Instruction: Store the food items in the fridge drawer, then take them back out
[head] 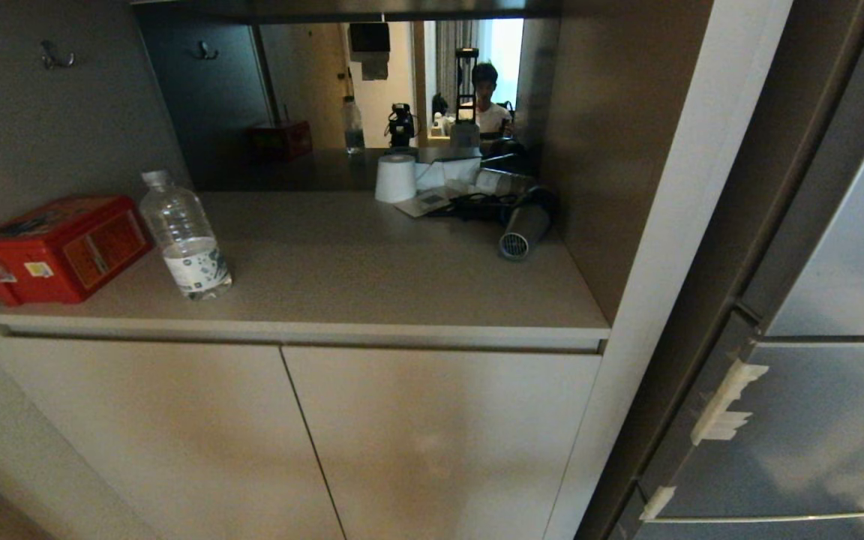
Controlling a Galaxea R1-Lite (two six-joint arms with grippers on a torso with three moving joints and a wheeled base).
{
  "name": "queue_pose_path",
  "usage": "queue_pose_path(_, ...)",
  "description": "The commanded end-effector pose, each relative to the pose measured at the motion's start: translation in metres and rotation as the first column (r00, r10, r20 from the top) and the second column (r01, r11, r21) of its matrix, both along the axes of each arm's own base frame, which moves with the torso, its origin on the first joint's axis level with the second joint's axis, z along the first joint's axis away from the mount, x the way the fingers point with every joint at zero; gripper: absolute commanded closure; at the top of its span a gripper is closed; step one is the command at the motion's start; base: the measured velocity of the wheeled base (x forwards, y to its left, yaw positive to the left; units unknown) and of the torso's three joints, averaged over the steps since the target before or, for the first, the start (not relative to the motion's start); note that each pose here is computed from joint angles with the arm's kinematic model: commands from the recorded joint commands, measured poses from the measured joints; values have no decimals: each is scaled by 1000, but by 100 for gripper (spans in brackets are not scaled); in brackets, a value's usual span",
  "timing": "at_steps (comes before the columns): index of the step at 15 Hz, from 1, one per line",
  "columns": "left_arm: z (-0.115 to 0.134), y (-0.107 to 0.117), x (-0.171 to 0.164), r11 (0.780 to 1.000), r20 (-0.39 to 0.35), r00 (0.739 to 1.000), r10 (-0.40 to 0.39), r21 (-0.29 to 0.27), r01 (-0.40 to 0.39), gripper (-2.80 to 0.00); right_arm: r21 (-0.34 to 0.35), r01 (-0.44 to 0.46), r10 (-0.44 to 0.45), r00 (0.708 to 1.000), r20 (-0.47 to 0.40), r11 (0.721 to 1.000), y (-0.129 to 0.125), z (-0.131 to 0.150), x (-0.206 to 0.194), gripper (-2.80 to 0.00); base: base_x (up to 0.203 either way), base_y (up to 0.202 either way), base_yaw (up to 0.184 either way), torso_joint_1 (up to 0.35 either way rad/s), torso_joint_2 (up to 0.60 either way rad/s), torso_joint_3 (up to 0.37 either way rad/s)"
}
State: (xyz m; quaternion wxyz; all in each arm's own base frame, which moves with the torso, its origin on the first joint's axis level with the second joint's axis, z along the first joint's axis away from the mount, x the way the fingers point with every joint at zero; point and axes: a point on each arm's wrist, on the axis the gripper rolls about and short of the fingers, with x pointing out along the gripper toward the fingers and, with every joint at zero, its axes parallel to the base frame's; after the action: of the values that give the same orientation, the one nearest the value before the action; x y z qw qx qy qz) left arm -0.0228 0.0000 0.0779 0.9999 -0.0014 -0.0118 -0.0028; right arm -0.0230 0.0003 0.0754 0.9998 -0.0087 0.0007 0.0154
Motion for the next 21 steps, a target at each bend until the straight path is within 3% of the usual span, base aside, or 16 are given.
queue_pose_path(1, -3, 0, 1, 1000, -10, 1000, 1, 0, -1, 0, -5, -1, 1, 1000, -3, 1000, 0, 0, 0, 0, 0, 0, 0, 0, 0, 0)
queue_pose_path(21, -3, 0, 1, 1000, -10, 1000, 0, 0, 0, 0, 13, -1, 1, 1000, -2, 1000, 0, 0, 0, 0, 0, 0, 0, 0, 0, 0)
